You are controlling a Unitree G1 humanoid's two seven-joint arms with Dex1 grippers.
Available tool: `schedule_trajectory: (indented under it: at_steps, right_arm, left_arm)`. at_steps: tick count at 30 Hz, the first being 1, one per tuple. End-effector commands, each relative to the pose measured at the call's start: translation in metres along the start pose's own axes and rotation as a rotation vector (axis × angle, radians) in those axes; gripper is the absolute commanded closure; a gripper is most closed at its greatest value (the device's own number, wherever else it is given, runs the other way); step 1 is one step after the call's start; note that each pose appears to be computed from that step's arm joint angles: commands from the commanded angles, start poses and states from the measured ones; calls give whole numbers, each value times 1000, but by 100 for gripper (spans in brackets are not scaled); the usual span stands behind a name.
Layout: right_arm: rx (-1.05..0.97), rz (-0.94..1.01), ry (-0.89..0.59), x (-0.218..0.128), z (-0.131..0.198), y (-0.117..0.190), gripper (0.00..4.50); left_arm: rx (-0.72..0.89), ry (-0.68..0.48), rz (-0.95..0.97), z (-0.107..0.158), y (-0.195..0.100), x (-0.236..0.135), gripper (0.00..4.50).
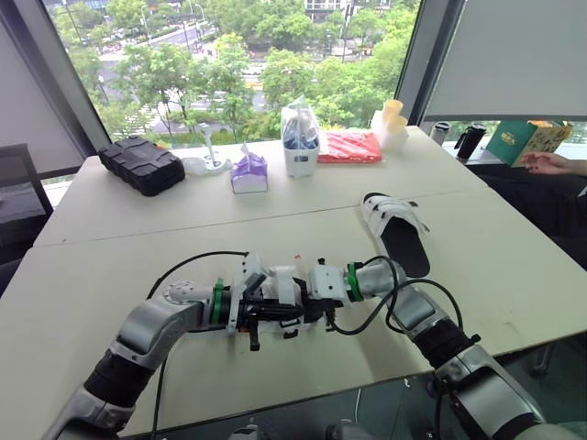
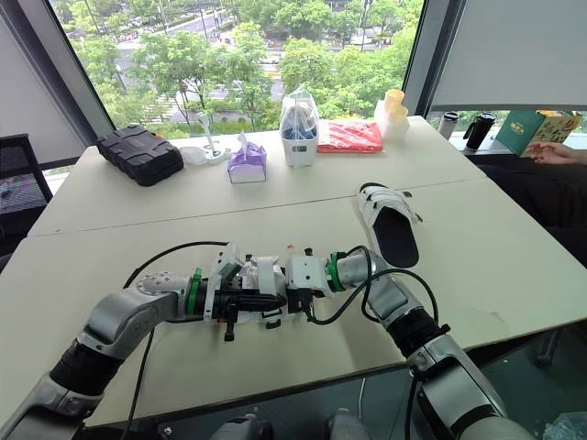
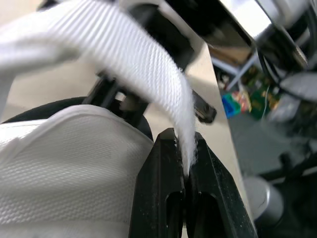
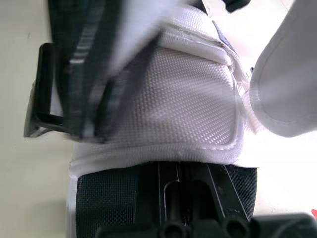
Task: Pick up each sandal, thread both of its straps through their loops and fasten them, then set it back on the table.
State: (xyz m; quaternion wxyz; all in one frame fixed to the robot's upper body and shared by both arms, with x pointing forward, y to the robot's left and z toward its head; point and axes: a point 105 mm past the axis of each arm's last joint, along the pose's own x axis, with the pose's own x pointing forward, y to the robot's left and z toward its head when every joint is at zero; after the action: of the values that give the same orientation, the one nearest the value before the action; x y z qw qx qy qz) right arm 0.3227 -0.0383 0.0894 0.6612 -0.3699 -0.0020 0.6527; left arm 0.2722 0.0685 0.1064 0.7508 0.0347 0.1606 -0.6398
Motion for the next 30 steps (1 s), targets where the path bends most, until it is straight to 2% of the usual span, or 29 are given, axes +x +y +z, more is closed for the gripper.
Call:
schedule_trajectory:
  at_steps: [1, 3, 6, 10, 13, 17, 19, 22, 28, 30]
  right_arm:
    - [38, 53, 58, 4, -15, 15, 450]
    - [38, 52, 59, 4, -16, 15, 450]
    - [36, 52, 60, 4, -16, 15, 450]
    - [35, 52, 59, 4, -15, 14, 450]
    - [32, 52, 63, 3, -16, 14, 450]
    - [30, 53, 65, 2, -17, 13, 450]
    - [29, 55, 66, 2, -17, 13, 450]
    - [29, 57, 66, 2, -17, 13, 450]
    - [31, 58, 68, 2, -18, 13, 450]
    - [28, 59, 69, 2, -18, 12, 450]
  left_arm:
    - [24, 119, 10, -33, 1, -3, 446]
    - [51, 120, 16, -34, 3, -4, 446]
    - [72, 105, 26, -30, 6, -6, 362]
    - [92, 81, 30, -21, 8, -10, 165]
    - [170, 60, 19, 1, 3, -23, 18]
    - [216, 42, -7, 19, -8, -36, 8]
    - [226, 33, -39, 28, -22, -49, 8]
    - [214, 26, -50, 34, -34, -57, 8]
    - [182, 50, -105, 29, -56, -63, 8]
    - [184, 87, -82, 16, -55, -60, 8]
